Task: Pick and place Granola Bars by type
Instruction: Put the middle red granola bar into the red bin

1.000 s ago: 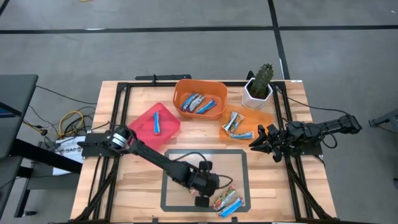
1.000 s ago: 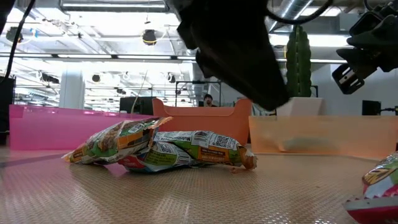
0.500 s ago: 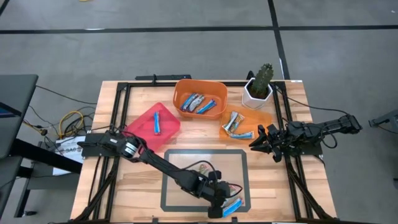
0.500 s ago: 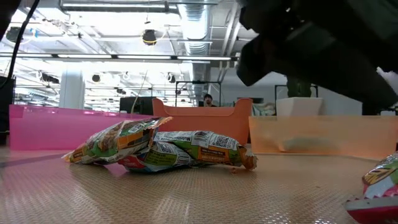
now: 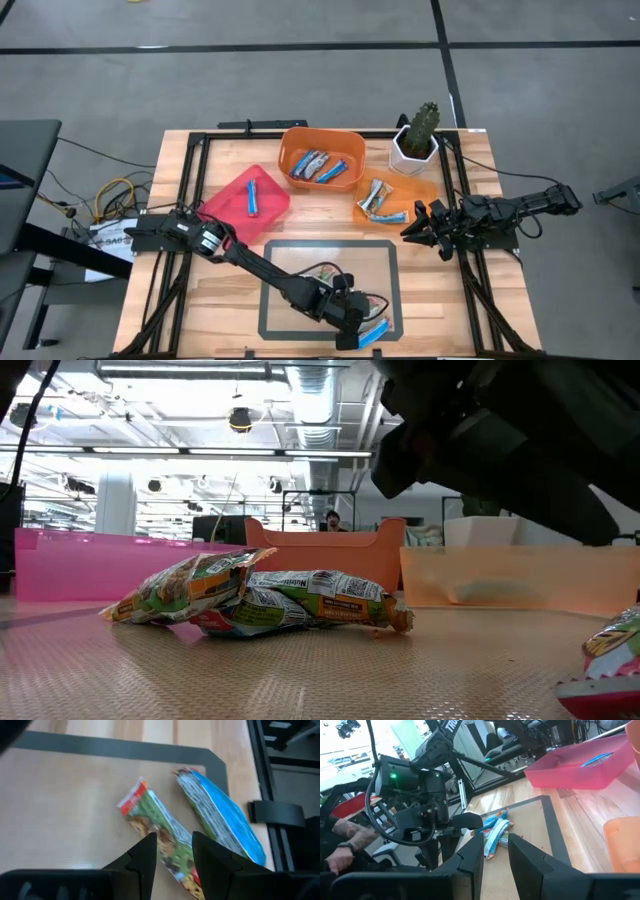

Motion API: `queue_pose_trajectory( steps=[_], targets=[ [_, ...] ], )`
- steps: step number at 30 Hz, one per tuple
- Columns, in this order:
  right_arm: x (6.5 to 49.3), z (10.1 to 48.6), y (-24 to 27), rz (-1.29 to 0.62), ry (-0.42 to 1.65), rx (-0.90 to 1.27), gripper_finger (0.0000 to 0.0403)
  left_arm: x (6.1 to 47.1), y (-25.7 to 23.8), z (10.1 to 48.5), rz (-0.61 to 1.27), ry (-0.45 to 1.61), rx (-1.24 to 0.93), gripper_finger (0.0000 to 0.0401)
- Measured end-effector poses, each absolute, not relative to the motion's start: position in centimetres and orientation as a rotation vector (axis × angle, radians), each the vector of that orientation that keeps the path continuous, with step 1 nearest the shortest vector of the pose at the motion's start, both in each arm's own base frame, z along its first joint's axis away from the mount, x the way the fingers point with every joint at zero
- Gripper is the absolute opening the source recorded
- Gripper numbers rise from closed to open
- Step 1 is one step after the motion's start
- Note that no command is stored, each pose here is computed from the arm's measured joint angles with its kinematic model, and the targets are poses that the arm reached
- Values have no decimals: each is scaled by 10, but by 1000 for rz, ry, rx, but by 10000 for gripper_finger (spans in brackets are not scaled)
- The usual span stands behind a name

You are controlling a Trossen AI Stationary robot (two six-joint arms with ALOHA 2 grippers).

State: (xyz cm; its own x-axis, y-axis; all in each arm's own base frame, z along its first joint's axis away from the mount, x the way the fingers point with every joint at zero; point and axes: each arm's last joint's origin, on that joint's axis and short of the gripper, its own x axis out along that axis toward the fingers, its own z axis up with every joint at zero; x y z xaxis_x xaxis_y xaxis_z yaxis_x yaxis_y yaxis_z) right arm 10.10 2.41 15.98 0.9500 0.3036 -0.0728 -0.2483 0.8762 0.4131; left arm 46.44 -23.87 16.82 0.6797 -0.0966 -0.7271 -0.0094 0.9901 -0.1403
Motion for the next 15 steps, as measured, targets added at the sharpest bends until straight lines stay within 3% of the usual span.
queue_pose_trajectory(
  steps=[15],
  targets=[
    [101, 160, 24, 289, 137, 412, 82, 455, -259, 158, -6, 796, -162, 119]
  ],
)
